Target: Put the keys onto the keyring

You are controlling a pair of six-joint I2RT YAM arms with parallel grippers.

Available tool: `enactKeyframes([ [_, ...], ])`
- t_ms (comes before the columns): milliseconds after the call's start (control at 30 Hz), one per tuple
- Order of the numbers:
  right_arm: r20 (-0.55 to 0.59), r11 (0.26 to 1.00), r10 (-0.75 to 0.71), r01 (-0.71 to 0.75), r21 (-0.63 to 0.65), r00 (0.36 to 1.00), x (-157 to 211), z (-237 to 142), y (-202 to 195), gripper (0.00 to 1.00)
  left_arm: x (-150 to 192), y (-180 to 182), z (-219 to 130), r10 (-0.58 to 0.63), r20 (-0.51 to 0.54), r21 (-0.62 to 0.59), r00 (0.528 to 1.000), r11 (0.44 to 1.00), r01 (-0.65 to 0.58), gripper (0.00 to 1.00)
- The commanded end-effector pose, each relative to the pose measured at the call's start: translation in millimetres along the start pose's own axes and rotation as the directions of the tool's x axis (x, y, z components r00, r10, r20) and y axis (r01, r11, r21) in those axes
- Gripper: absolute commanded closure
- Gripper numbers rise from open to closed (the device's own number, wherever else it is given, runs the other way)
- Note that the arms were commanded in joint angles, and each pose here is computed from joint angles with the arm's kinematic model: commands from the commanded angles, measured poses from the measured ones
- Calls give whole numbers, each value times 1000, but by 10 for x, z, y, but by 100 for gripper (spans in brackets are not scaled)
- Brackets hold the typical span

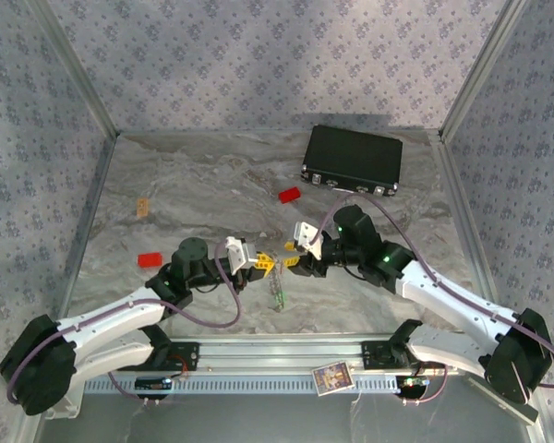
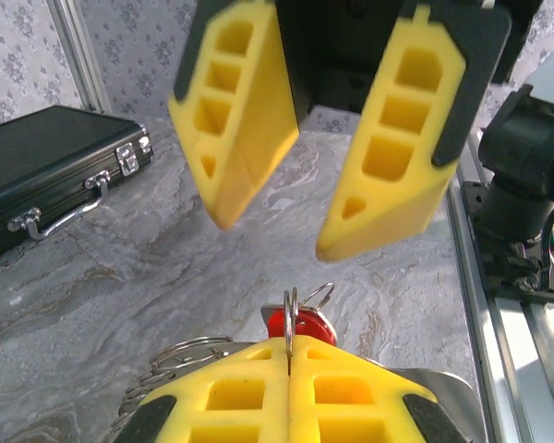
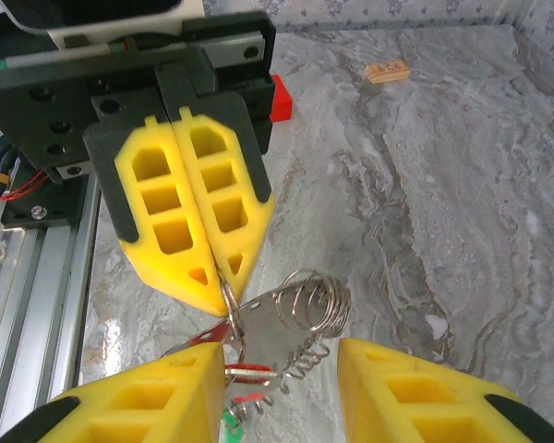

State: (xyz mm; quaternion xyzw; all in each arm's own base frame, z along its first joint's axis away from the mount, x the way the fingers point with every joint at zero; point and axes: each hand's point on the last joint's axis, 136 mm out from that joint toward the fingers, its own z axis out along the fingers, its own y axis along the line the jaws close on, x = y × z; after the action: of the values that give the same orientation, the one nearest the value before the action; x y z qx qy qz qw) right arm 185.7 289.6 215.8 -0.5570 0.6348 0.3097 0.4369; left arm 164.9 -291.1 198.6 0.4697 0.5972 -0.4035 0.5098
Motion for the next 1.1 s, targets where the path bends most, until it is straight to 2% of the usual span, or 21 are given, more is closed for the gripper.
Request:
enactKeyframes([
  [0, 30, 999, 31, -31, 9, 999, -31, 6, 8, 63, -299, -1, -15, 31, 112, -4, 993, 1000, -31, 100],
  [333, 11, 998, -15, 15, 61, 1000, -13, 22, 2, 65, -222, 138, 9, -51, 83, -68, 995, 996, 57, 100],
  [633, -8, 997, -43, 43, 64, 999, 2, 53, 16, 67, -241, 144, 15, -55, 92, -68, 994, 996, 62, 100],
  [733, -15, 996, -53, 54, 65, 998, -1, 77, 15, 72, -245, 136, 17, -57, 93, -63, 994, 996, 63, 100],
  [1067, -30, 996, -73, 74, 52, 997, -21, 113, 43, 99, -260, 125, 18, -54, 96, -58, 994, 997, 59, 100],
])
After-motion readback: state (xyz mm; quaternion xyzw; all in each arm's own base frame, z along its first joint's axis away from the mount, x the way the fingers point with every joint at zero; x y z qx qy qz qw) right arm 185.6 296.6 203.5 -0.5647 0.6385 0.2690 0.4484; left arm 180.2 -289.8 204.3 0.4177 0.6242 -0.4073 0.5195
